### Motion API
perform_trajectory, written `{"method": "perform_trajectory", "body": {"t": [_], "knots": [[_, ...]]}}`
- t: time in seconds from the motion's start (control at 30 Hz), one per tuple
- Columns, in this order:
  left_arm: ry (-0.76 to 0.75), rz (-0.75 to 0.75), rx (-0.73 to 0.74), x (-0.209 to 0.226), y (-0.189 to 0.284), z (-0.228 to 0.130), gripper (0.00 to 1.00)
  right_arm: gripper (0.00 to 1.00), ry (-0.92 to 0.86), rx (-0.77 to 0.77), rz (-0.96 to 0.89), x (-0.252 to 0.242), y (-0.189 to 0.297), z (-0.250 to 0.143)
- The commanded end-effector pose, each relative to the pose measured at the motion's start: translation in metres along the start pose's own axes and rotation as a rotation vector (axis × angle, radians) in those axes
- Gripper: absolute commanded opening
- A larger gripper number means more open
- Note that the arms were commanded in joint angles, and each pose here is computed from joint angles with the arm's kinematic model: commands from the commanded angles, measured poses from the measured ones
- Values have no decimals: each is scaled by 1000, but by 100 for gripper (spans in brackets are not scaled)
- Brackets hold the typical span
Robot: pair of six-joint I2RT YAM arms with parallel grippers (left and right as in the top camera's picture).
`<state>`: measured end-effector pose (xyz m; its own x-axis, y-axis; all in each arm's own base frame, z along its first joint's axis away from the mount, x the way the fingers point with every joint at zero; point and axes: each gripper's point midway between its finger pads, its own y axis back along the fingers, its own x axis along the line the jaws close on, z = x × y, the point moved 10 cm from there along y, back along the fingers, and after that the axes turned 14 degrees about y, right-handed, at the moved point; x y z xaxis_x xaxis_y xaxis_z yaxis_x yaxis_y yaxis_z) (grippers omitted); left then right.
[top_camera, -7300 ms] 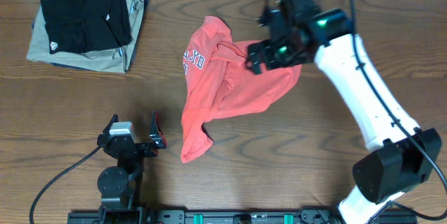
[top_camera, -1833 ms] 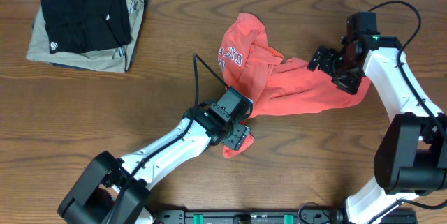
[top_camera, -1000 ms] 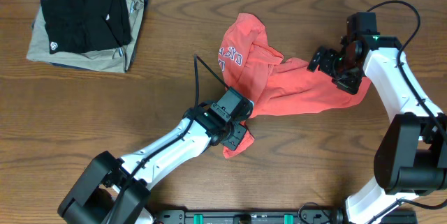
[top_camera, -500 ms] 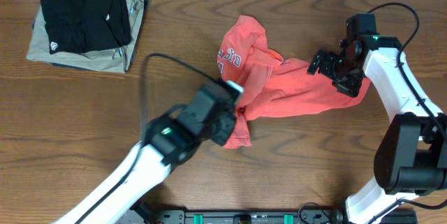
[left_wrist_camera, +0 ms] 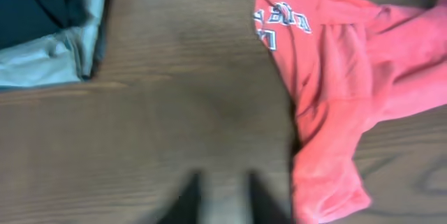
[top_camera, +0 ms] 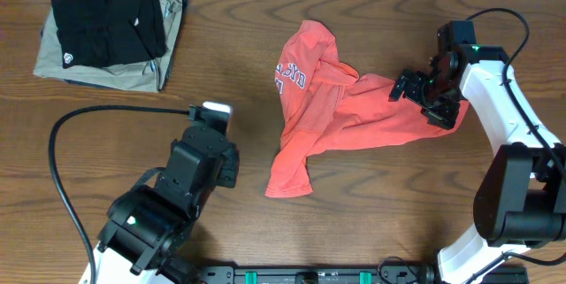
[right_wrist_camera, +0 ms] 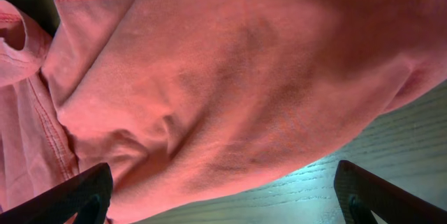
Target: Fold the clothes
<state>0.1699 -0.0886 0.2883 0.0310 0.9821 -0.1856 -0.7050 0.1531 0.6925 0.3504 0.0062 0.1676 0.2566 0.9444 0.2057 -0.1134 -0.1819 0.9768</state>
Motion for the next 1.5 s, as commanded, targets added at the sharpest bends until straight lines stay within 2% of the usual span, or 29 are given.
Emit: {"method": "perform_trajectory", "body": {"t": [0.0,0.03,0.07,0.13,0.27,0.43,0.53,0.73,0.87,0.97,1.1,1.3,1.47], "knots": [[10,-109,133,-13,-14,-6,63,99,29,-6,18,6,-1,1],[-4,-132,184,-17,-21,-10,74,99,34,-9,21,8,-2,1],[-14,-145,242,-21,-31,-15,79,99,40,-11,24,10,-2,1],[-24,-142,341,-27,-51,-23,82,99,52,-14,31,14,-2,0],[-41,-89,472,-35,-100,-36,83,99,71,-20,35,20,-4,0],[-140,-221,611,-52,-150,-57,83,99,83,-31,38,23,-4,0],[-146,-259,681,-55,-167,-69,83,99,84,-35,35,23,-4,1],[-169,-239,736,-52,-180,-82,82,99,84,-44,19,22,-4,2],[-170,-239,738,-52,-181,-82,53,99,83,-43,18,22,-4,2],[-177,-242,735,-52,-181,-82,38,99,84,-44,19,22,-4,2],[-188,-243,731,-52,-181,-81,7,99,84,-44,18,22,-4,2],[-175,-255,695,-56,-161,-60,6,99,83,-39,17,22,-4,1],[-106,-293,513,-50,-112,-8,6,99,85,-35,16,22,-4,0]]}}
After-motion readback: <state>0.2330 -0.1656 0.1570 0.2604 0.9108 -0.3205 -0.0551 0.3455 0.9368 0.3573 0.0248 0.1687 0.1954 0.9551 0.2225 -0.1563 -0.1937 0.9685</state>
